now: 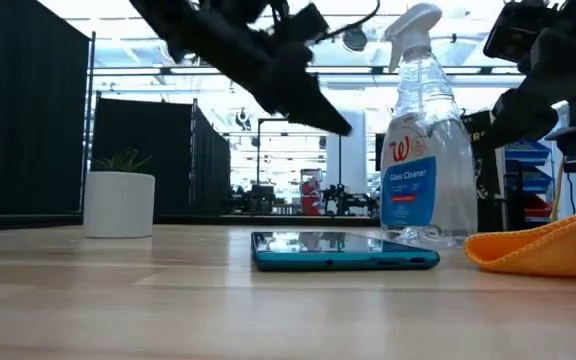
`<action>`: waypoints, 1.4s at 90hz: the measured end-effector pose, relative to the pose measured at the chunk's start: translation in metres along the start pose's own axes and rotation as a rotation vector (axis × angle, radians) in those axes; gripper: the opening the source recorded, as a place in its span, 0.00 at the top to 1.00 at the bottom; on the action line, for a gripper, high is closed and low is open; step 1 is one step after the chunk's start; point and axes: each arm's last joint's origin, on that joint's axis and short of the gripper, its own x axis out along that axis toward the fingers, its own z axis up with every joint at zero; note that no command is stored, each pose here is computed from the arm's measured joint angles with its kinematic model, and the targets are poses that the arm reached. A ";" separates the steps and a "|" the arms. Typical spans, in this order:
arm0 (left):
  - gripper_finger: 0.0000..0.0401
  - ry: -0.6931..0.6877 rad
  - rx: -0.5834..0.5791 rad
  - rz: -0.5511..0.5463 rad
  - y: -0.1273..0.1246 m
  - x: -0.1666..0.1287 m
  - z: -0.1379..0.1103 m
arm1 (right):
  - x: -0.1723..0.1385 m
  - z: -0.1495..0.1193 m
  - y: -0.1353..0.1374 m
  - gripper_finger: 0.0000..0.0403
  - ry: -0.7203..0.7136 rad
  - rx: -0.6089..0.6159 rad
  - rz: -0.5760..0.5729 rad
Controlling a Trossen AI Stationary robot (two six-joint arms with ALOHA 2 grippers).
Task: Apply microfiber cloth
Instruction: Spray the front tablet using the spray bottle
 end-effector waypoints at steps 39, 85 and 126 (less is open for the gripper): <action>0.54 0.214 -0.385 -0.116 -0.035 -0.042 -0.002 | -0.006 -0.011 0.019 0.32 0.096 0.221 0.167; 0.58 0.237 -0.536 -0.101 -0.113 -0.069 -0.003 | 0.016 -0.043 0.069 0.35 0.086 0.233 0.245; 0.58 0.246 -0.602 -0.076 -0.119 -0.067 -0.006 | 0.044 -0.059 0.072 0.35 0.066 0.180 0.123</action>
